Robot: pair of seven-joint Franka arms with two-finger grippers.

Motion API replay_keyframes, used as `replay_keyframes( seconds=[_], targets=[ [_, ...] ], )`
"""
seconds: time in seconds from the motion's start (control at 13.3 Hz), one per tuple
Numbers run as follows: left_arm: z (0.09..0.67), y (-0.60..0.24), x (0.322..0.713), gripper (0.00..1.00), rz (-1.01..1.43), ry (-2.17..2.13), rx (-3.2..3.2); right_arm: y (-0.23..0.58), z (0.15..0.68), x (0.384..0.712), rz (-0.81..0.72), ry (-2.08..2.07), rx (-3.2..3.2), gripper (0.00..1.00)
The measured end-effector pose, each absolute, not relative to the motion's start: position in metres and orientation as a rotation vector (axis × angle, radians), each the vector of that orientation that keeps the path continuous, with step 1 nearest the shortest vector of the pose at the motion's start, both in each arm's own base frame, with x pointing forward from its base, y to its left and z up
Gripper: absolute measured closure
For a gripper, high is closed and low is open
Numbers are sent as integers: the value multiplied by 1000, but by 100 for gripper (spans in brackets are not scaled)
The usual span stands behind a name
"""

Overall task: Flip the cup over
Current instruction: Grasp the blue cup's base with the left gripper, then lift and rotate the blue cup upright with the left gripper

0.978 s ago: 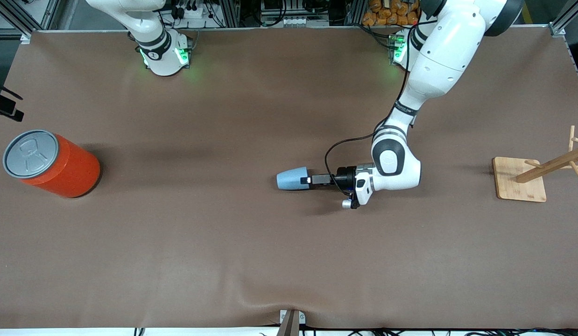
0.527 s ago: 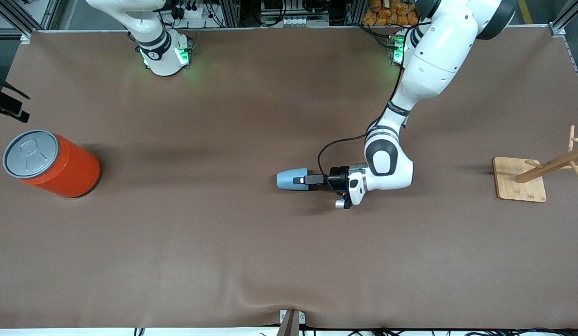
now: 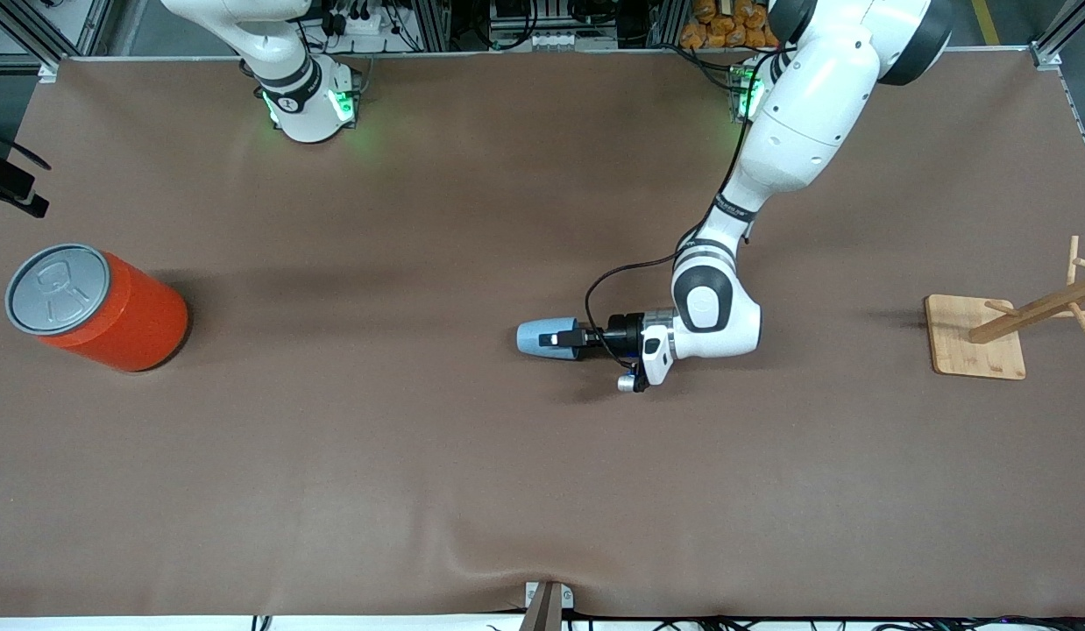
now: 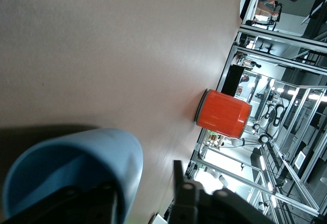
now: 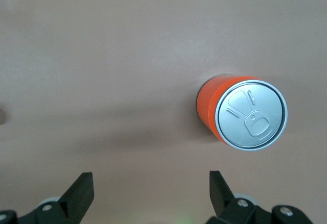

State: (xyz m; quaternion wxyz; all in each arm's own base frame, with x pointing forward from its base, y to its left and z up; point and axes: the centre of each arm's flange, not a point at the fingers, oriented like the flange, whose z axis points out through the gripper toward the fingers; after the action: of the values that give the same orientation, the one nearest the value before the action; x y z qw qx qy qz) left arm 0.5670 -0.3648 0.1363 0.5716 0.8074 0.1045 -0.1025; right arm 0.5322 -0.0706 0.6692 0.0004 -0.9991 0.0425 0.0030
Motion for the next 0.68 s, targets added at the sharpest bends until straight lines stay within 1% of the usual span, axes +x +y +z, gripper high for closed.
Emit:
replay_keyframes(
  seconds=[0.15, 0.45, 0.68],
  targets=[
    [139, -364, 571, 93, -231, 241, 1892, -68, 669, 533, 7, 126, -3138, 0],
    [157, -367, 583, 95, -239, 258, 1886, -68, 668, 534, 9, 126, -3138, 0],
    [204, -374, 604, 95, -290, 267, 1936, -67, 667, 535, 10, 123, -3139, 0]
  ],
)
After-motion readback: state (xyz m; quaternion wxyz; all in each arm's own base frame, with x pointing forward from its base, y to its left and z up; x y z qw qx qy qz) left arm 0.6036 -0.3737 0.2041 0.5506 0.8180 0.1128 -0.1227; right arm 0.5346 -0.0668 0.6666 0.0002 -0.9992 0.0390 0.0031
